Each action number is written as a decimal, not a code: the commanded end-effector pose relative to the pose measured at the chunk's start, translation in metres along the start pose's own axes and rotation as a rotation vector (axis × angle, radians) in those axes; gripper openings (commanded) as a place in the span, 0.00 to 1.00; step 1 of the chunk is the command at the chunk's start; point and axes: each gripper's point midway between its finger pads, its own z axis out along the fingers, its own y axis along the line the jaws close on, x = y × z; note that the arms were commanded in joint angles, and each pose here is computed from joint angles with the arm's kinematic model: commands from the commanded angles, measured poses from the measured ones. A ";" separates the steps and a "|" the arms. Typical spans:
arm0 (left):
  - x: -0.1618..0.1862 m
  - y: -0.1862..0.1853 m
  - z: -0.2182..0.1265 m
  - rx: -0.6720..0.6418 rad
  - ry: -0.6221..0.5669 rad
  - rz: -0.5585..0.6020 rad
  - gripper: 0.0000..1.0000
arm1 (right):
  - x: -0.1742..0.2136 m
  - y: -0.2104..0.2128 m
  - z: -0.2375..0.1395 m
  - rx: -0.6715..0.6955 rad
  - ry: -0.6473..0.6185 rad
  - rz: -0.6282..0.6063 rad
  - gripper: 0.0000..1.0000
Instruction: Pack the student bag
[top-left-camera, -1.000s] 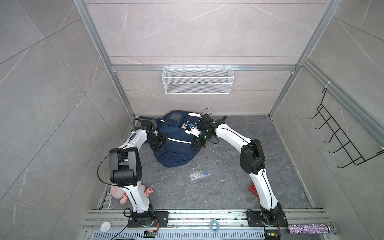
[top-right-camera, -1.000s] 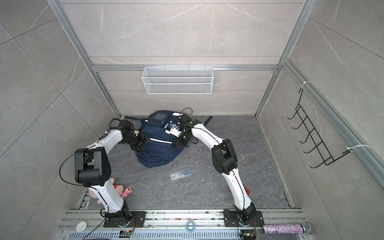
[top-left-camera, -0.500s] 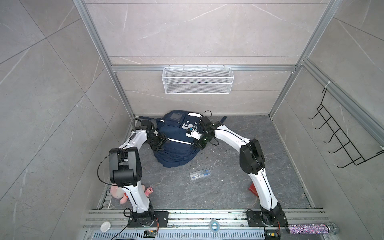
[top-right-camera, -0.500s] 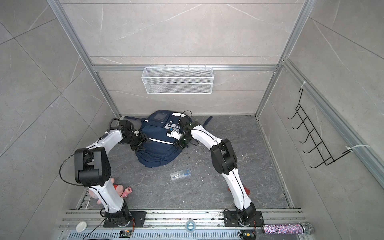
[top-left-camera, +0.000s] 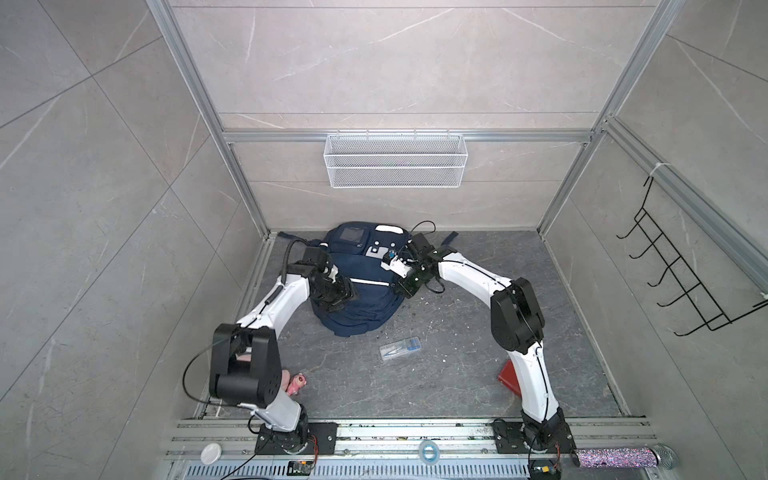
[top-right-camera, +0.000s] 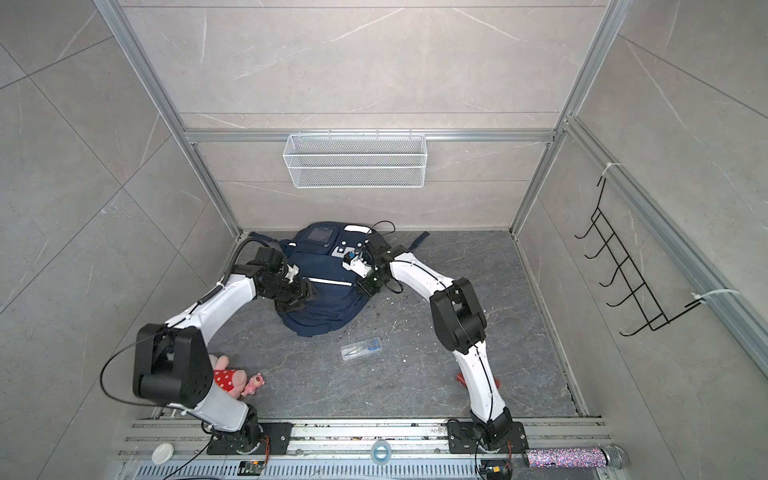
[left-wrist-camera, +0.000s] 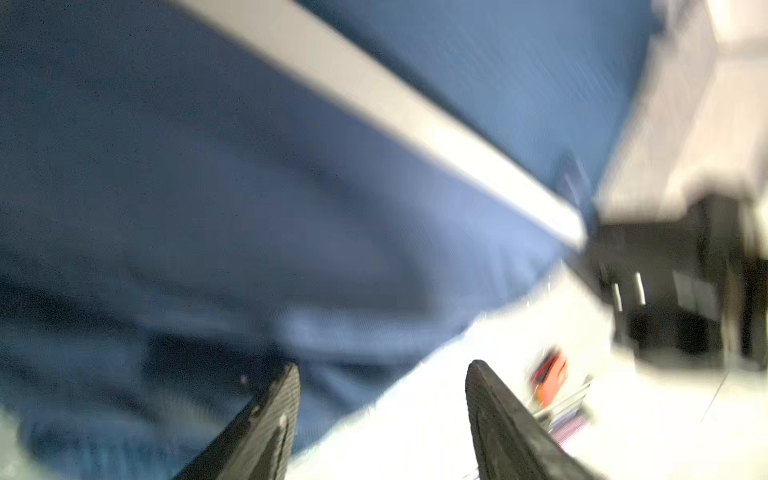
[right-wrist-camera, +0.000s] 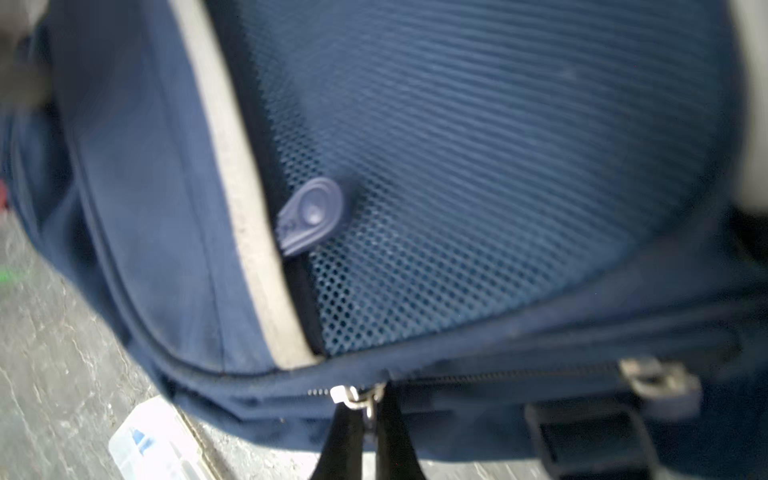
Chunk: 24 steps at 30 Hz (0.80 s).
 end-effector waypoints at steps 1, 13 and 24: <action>-0.012 -0.007 -0.034 -0.008 -0.127 0.121 0.64 | -0.001 -0.029 -0.025 0.069 -0.044 0.122 0.00; -0.099 -0.070 0.006 0.176 -0.151 0.286 0.64 | 0.033 -0.059 -0.042 0.124 0.034 0.279 0.00; -0.090 -0.092 0.069 0.157 -0.022 0.542 0.65 | 0.050 -0.063 -0.046 0.151 0.103 0.294 0.00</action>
